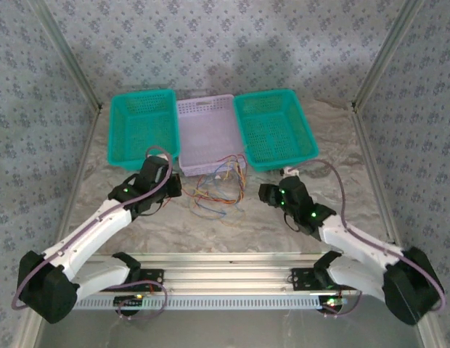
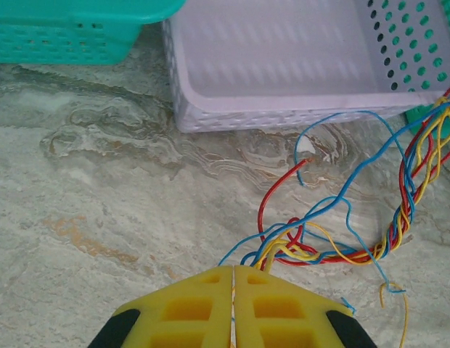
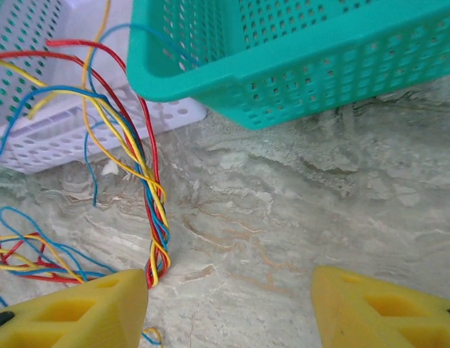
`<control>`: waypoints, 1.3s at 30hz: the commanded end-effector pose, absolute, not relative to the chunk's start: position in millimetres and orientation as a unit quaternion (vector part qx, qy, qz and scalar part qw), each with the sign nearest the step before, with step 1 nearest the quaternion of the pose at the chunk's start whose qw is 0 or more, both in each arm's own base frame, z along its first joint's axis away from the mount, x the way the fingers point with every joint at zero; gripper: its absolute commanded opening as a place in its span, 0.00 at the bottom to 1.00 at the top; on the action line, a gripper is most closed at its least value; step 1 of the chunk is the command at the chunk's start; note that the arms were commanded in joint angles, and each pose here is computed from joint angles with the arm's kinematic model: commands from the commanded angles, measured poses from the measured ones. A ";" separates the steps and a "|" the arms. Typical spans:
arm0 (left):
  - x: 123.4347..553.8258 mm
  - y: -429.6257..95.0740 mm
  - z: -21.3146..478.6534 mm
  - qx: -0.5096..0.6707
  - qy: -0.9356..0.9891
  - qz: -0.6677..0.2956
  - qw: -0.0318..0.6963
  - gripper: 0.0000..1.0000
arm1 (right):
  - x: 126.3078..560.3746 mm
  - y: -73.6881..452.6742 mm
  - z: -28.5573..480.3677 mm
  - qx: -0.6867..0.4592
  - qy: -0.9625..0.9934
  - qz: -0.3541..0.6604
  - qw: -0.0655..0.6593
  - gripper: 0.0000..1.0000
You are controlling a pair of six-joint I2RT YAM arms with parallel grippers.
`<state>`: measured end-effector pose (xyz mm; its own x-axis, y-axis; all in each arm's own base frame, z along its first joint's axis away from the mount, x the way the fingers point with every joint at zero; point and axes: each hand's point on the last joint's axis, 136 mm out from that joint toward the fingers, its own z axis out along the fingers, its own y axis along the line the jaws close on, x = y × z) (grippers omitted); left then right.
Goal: Untangle the cables
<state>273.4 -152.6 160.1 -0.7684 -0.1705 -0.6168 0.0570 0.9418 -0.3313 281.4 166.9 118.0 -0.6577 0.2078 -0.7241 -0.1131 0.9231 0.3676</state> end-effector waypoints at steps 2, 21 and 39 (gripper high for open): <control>271.7 -159.2 170.9 0.005 0.915 -0.169 0.366 0.00 | 302.8 205.5 134.3 -0.015 0.877 0.223 0.425 0.59; 255.1 -169.1 173.5 0.057 0.907 -0.156 0.387 0.00 | 342.0 236.6 94.8 -0.015 0.897 0.189 0.400 0.36; 247.3 -174.3 181.5 0.077 0.898 -0.157 0.403 0.00 | 358.4 244.0 79.8 -0.003 0.896 0.182 0.405 0.18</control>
<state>247.5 -175.3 174.3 -0.6904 0.0065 -0.7234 0.2522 0.9394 -0.2322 352.2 242.0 69.2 -0.7072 0.1135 -0.6979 -0.1574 0.9370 0.3119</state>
